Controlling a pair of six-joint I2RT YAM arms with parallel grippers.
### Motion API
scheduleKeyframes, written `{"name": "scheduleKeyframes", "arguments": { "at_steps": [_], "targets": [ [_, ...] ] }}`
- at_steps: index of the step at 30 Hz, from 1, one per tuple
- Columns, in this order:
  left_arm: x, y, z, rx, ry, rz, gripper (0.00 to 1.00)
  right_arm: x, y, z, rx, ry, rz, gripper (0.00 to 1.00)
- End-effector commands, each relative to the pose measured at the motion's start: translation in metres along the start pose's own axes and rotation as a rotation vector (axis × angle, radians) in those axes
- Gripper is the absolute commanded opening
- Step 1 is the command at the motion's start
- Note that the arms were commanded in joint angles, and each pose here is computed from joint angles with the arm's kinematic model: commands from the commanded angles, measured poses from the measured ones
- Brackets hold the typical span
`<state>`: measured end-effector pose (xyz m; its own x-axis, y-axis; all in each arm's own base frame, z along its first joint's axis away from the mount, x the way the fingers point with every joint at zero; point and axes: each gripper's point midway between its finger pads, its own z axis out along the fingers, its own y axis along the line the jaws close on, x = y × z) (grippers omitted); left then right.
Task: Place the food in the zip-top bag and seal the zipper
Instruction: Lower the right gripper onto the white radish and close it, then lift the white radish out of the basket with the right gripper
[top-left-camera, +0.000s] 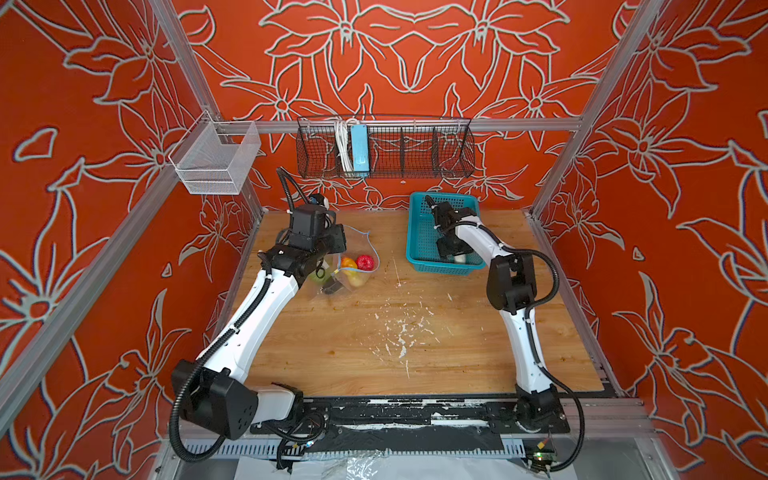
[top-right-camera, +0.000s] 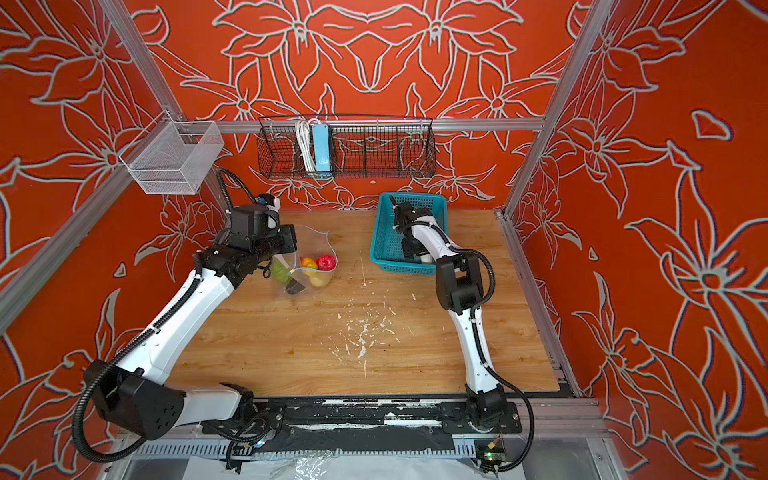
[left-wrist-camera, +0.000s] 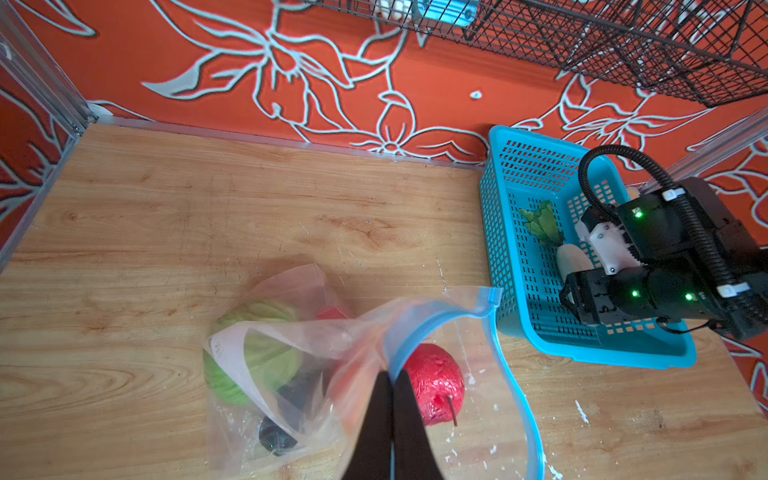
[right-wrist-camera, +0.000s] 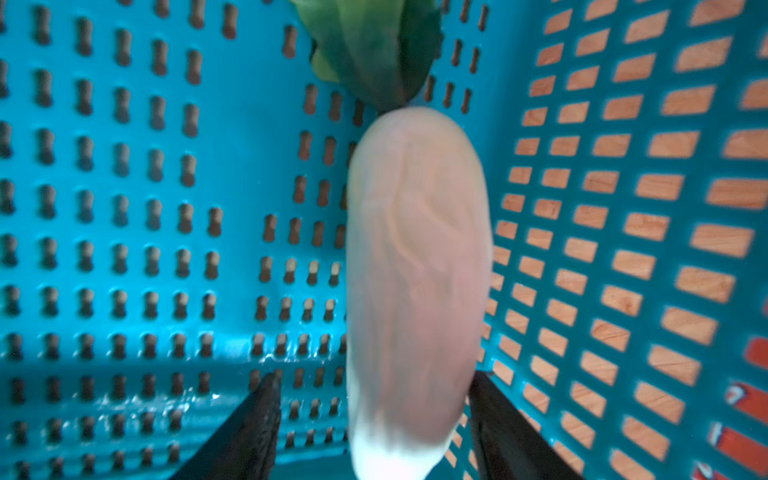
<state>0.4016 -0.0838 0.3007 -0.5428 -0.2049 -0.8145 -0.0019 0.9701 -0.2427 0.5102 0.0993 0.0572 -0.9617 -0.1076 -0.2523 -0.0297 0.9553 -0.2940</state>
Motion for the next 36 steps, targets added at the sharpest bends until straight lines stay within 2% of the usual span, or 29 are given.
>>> {"name": "scheduleKeyframes", "arguments": {
  "at_steps": [1, 14, 26, 36],
  "targets": [
    [-0.008, 0.002, -0.007, 0.0, -0.036, 0.0, 0.0, -0.002, -0.006, 0.006, 0.026, 0.008, -0.016, 0.65],
    [-0.008, 0.002, -0.008, -0.003, -0.039, 0.005, 0.0, -0.012, -0.003, -0.019, -0.047, -0.077, -0.04, 0.37],
    [-0.008, 0.001, -0.008, 0.003, -0.037, 0.003, 0.0, -0.014, -0.006, -0.079, -0.158, -0.175, -0.029, 0.24],
    [-0.009, -0.002, -0.01, 0.018, -0.039, 0.0, 0.0, 0.004, -0.004, -0.121, -0.212, -0.207, -0.066, 0.2]
  ]
}}
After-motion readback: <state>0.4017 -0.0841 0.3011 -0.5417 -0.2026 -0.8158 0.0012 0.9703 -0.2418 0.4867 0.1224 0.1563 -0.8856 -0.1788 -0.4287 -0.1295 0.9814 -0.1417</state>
